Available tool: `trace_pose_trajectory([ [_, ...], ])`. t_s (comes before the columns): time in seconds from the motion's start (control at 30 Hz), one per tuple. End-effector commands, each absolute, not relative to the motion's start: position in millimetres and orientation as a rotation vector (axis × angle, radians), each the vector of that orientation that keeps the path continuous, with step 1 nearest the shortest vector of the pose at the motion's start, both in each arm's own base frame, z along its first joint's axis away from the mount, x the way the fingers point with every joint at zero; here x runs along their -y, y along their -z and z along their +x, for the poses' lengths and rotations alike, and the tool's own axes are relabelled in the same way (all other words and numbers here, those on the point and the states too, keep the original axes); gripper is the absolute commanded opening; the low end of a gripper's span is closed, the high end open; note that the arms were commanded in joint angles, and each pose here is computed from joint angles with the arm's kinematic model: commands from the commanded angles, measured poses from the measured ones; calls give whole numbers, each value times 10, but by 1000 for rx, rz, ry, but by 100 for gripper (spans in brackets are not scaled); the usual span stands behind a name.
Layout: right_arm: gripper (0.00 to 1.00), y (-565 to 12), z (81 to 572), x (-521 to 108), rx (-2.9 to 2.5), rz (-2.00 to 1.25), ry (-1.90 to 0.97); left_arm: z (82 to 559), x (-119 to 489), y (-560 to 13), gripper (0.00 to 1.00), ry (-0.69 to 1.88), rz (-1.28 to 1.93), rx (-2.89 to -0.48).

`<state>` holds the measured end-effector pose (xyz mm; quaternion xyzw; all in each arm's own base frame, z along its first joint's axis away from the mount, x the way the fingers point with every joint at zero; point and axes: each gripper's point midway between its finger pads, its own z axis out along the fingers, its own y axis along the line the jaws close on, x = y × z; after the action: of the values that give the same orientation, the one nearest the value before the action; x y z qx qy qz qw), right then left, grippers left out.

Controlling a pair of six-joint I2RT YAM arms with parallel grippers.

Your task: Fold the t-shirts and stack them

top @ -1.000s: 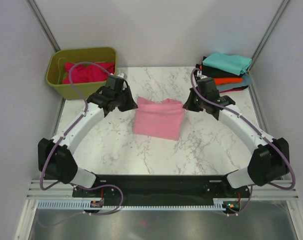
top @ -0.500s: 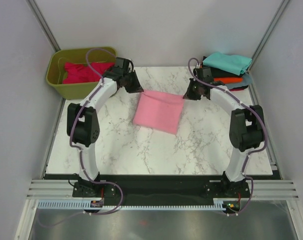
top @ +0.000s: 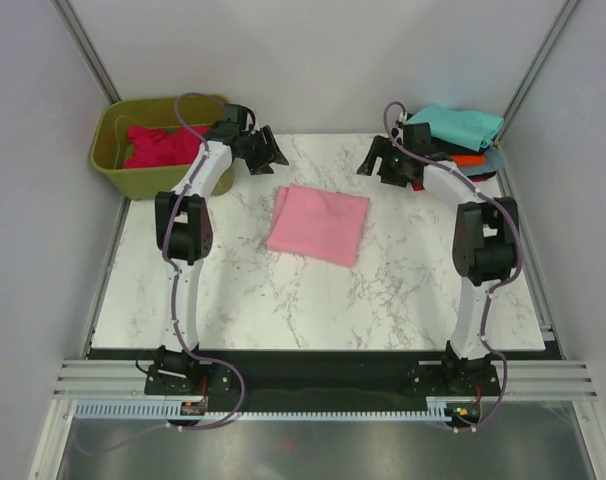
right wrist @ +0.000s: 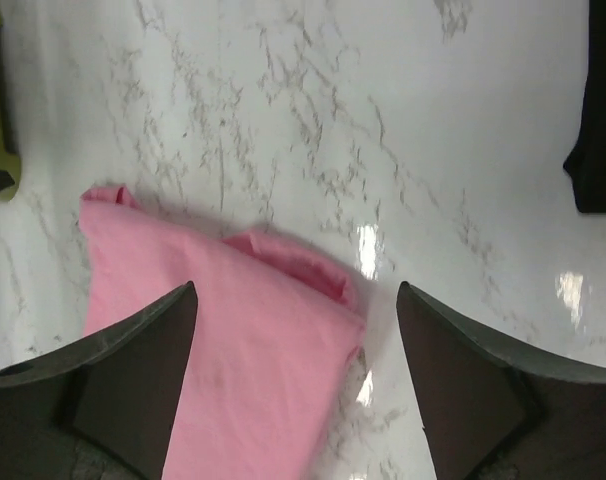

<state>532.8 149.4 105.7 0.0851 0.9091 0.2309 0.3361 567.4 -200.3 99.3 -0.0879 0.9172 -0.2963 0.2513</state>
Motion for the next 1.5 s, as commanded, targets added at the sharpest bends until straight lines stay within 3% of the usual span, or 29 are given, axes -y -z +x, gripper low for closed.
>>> trace_pose_trajectory([
  [0.0,89,-1261,5023,-1550,-2246,149,-791,5433,2048,-1949,64,834,-113,-2361],
  [0.23,88,-1075,4625,-1681,-2234,171,-963,5184,2053,-1654,62,782,-23,-2434],
  [0.5,88,-1015,4328,-1641,-2250,163,-957,5173,2224,-1049,61,829,67,-2499],
  [0.97,88,-1555,3716,-1555,-2149,99,-965,5255,2436,-670,56,852,81,-2518],
  [1.03,88,-1580,3656,-1545,-2154,93,-961,5272,2457,-652,49,867,72,-2515],
  [1.17,88,-1563,3604,-1513,-2164,86,-936,5302,2567,-794,2,928,80,-2478],
  [1.47,88,-1633,3617,-1475,-2142,77,-915,5076,2466,-1972,2,810,131,-2285],
])
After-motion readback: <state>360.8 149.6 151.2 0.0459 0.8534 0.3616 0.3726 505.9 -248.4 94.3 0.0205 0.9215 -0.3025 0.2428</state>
